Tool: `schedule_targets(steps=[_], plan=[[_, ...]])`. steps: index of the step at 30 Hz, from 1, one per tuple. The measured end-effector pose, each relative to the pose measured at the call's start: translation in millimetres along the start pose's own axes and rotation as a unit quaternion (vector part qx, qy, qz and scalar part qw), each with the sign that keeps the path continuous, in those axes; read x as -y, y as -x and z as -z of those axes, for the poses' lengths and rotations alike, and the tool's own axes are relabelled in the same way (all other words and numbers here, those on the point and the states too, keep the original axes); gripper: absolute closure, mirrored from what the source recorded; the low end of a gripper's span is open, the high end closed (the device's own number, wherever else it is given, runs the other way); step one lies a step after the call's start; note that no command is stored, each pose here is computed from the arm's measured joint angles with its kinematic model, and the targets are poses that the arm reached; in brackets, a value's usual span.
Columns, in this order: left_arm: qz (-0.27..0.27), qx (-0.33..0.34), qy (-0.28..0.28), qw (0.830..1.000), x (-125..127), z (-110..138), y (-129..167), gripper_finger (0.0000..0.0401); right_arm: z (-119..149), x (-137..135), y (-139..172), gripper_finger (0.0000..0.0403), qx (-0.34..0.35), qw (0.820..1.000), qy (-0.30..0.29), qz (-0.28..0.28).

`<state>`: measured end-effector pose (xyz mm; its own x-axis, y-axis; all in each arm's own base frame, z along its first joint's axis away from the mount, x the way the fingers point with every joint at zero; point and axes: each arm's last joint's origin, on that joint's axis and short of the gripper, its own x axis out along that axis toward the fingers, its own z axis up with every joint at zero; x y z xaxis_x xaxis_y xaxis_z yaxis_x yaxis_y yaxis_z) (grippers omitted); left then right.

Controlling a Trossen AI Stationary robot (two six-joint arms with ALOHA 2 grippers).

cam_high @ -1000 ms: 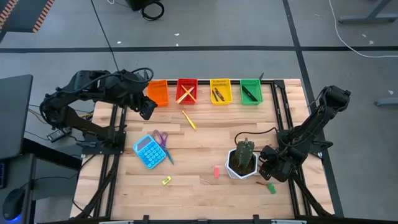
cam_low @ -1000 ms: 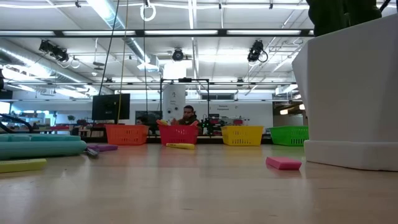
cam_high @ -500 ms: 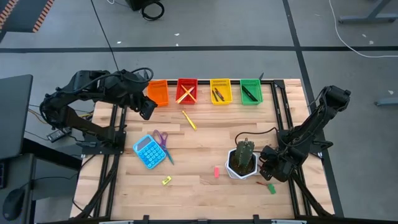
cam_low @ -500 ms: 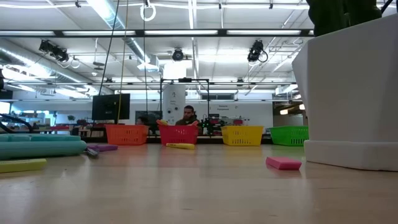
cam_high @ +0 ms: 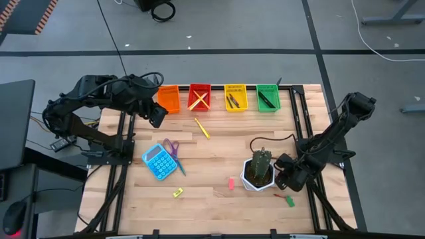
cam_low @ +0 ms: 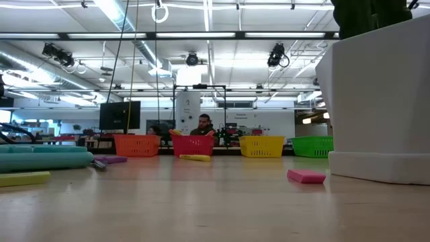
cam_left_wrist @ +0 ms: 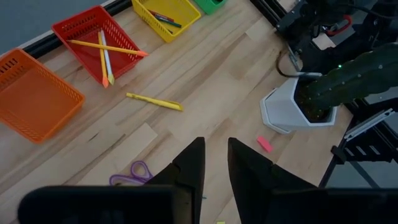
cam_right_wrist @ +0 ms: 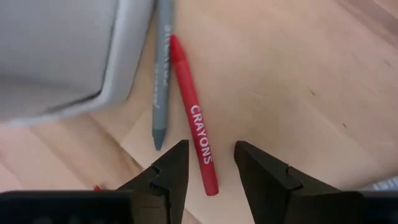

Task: Sort crayons/erasers/pens/pencils in bins
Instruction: Put the top red crayon into the yellow bin

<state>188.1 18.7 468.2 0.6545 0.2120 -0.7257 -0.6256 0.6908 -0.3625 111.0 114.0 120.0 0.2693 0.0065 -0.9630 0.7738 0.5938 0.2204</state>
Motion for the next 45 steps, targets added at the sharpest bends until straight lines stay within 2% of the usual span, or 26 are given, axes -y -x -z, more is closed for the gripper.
schedule_targets(steps=[4, 13, 19, 26, 34, 45], plan=[[0.000, 0.000, -0.001, 1.000, 0.0, 0.0, 0.0, 0.0323, -7.2, -1.0, -1.0, 0.0256, -0.007, 0.999, -0.040, 0.006], [0.000, 0.000, 0.003, 1.000, 0.1, 0.0, -0.1, 0.0324, -11.7, -1.7, -1.5, 0.0256, -0.025, 0.997, -0.069, 0.012], [0.000, 0.000, 0.005, 1.000, 0.1, 0.0, -0.1, 0.0323, -10.4, -2.9, -1.4, 0.0256, -0.029, 0.999, 0.041, 0.002], [0.000, 0.000, 0.005, 1.000, 0.1, 0.0, -0.3, 0.0320, -11.1, -2.4, -1.4, 0.0258, -0.026, 0.998, 0.052, 0.005], [0.000, 0.000, 0.004, 1.000, 0.1, 0.0, -0.3, 0.0317, -12.9, -3.6, -1.1, 0.0296, -0.038, 0.998, 0.045, 0.005], [-0.010, 0.009, 0.003, 1.000, -0.5, -0.6, -0.3, 0.0316, -11.0, -10.6, -3.5, 0.0304, -0.056, 0.993, 0.094, 0.035]])
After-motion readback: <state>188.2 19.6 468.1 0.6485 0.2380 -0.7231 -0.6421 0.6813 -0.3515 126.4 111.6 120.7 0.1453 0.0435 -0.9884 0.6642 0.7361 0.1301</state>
